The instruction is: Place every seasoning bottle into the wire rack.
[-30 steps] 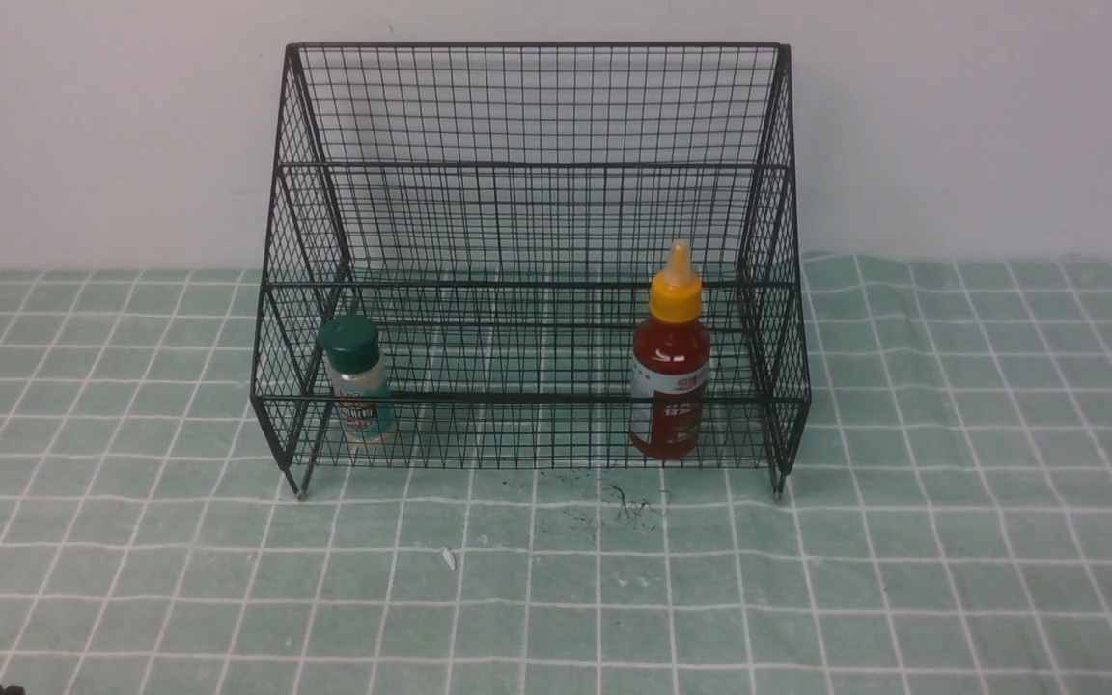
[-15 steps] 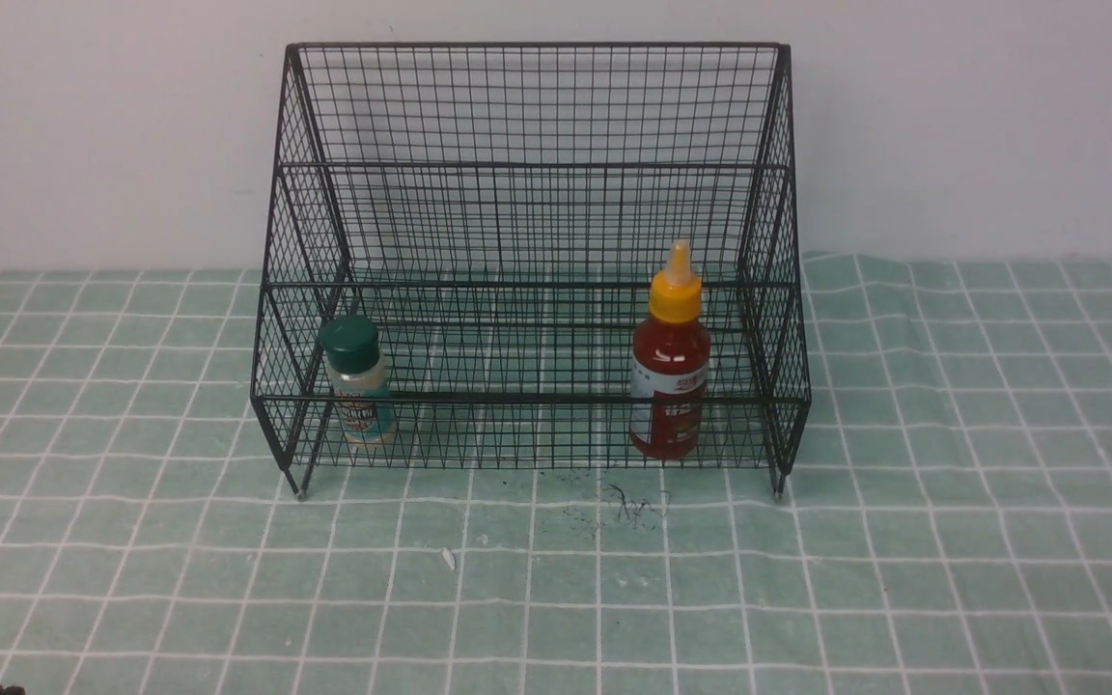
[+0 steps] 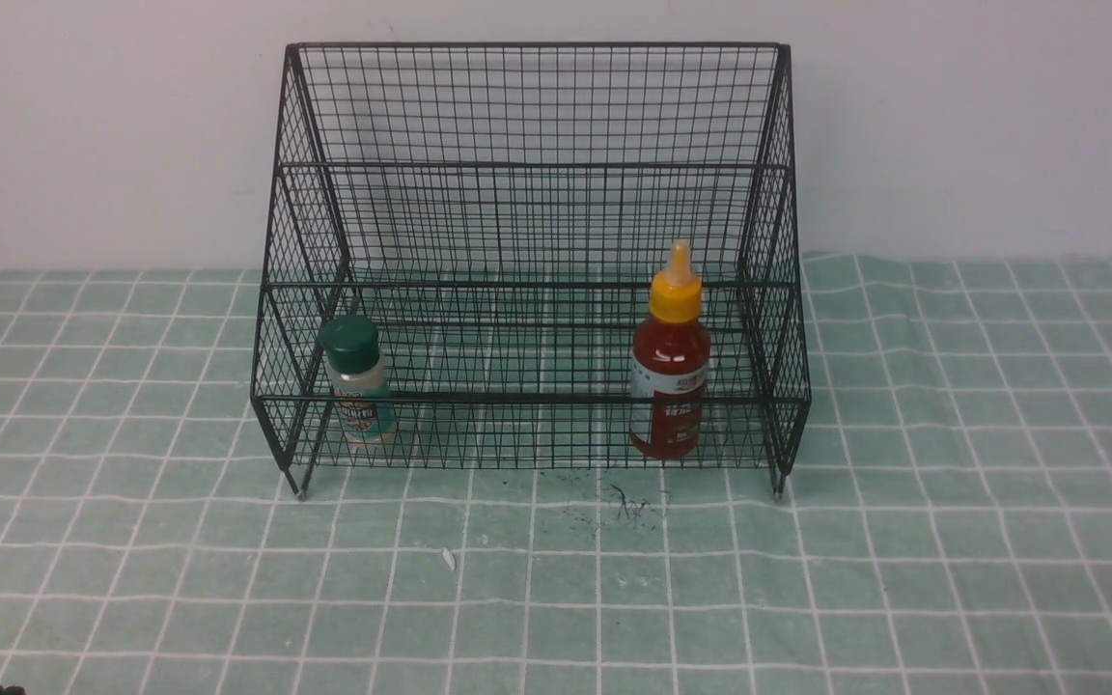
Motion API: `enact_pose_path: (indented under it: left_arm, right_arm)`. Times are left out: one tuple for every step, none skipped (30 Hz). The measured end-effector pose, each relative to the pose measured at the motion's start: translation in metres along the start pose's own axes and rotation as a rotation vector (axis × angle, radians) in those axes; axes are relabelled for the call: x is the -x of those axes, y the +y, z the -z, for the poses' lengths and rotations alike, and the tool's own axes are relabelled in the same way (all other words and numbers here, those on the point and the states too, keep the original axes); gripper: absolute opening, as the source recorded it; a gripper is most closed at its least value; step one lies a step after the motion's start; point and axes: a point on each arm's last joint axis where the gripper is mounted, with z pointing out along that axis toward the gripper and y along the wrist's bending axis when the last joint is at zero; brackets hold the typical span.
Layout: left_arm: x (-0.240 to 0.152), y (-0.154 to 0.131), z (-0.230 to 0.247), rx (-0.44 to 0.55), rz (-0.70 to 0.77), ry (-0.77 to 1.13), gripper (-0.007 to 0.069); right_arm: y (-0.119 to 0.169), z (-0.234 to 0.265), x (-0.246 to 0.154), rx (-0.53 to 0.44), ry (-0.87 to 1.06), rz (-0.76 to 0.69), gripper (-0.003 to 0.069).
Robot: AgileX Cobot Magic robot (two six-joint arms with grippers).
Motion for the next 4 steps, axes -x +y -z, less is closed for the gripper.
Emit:
enact_pose_path:
  left_arm:
    - [0.0,0.0,0.0,0.0,0.0,0.0,-0.0006]
    - [0.0,0.0,0.0,0.0,0.0,0.0,-0.0006]
    - [0.0,0.0,0.0,0.0,0.0,0.0,-0.0006]
    - [0.0,0.0,0.0,0.0,0.0,0.0,-0.0006]
  right_arm:
    - [0.0,0.0,0.0,0.0,0.0,0.0,-0.0015]
    - [0.0,0.0,0.0,0.0,0.0,0.0,-0.0015]
    - [0.0,0.0,0.0,0.0,0.0,0.0,-0.0015]
    - [0.0,0.0,0.0,0.0,0.0,0.001,-0.0015]
